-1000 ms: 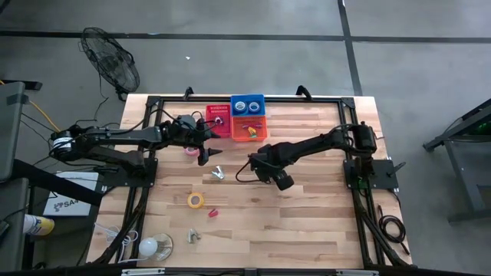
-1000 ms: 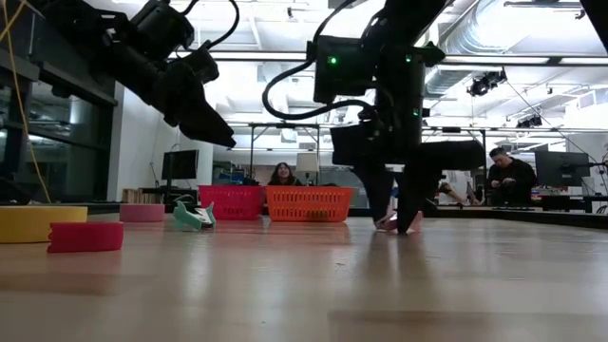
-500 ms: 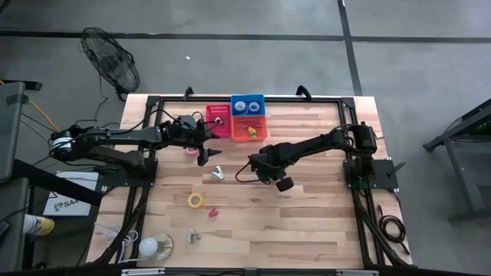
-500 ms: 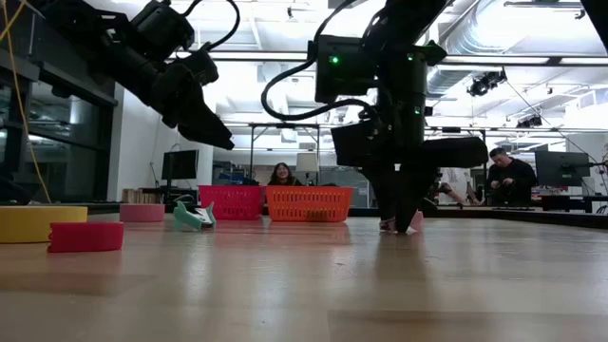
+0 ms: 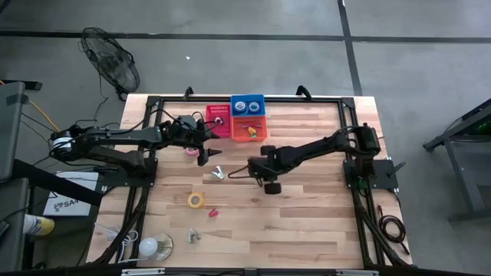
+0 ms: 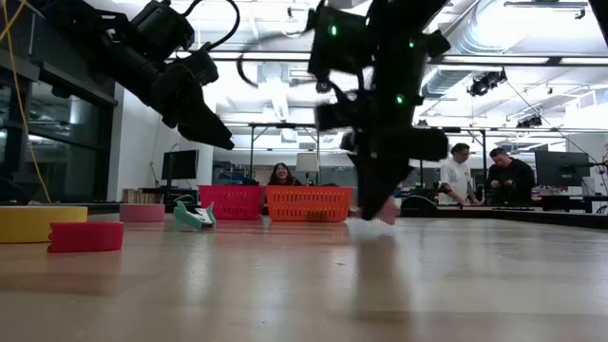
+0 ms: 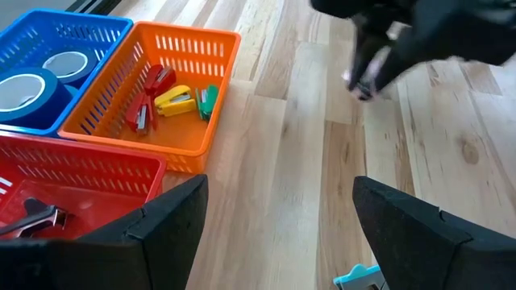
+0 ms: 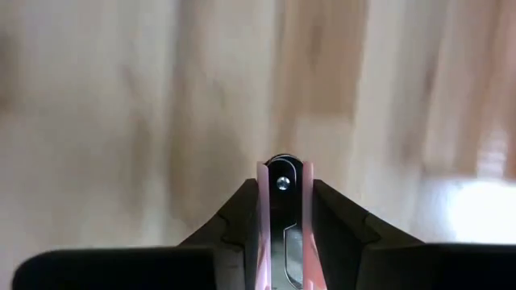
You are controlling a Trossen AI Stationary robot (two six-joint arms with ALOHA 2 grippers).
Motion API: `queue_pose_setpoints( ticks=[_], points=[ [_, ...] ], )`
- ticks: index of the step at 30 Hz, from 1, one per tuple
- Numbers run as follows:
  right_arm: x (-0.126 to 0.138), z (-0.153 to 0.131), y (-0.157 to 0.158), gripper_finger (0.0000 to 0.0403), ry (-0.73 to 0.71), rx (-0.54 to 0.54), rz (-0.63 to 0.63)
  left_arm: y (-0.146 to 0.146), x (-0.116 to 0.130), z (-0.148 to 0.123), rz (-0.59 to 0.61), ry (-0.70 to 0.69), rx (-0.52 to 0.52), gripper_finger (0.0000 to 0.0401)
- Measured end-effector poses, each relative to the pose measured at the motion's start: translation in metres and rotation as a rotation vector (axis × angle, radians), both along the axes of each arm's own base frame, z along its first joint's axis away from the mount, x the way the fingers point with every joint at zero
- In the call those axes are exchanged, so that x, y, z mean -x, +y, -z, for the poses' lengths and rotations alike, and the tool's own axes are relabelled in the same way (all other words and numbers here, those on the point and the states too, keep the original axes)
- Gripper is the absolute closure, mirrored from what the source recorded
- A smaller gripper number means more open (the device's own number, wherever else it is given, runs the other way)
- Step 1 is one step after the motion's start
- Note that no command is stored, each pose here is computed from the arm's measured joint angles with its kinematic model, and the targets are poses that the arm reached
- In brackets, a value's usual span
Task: Pick and place Stapler, Stapler remover, tape
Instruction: Put the pink staple remover into the red bin
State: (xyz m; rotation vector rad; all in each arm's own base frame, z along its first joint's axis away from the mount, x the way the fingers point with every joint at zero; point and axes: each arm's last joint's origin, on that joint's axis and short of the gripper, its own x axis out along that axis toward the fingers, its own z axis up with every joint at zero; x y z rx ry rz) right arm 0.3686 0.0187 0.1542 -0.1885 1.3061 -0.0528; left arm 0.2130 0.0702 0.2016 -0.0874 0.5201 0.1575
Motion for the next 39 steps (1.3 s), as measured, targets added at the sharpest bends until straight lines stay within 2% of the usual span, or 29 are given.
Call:
queue_pose_setpoints(
  ticks=[5,14,21,28,34,39],
  points=[
    [-0.007,-0.014,0.015,0.0324,-0.135,0.04,-0.026,0.0,0.0,0.0,0.002,-0.001,0.001,0.0096],
    [-0.007,-0.051,0.028,0.0324,-0.343,0.202,-0.019,-0.001,0.0,0.0,0.031,-0.007,0.017,0.0096],
    [-0.012,-0.078,0.032,0.0324,-0.532,0.21,-0.016,-0.004,-0.002,-0.002,0.103,-0.037,0.02,0.0096],
    [-0.017,-0.085,0.032,0.0324,-0.615,0.234,0.002,-0.018,-0.007,-0.006,0.232,-0.08,-0.023,0.0096],
    [-0.022,-0.093,0.032,0.0324,-0.717,0.256,0.036,-0.025,-0.011,-0.01,0.27,-0.126,-0.046,0.0096],
    [-0.027,-0.102,0.035,0.0324,-0.808,0.272,0.012,-0.029,-0.013,-0.014,0.32,-0.173,-0.043,0.0096]
  ],
)
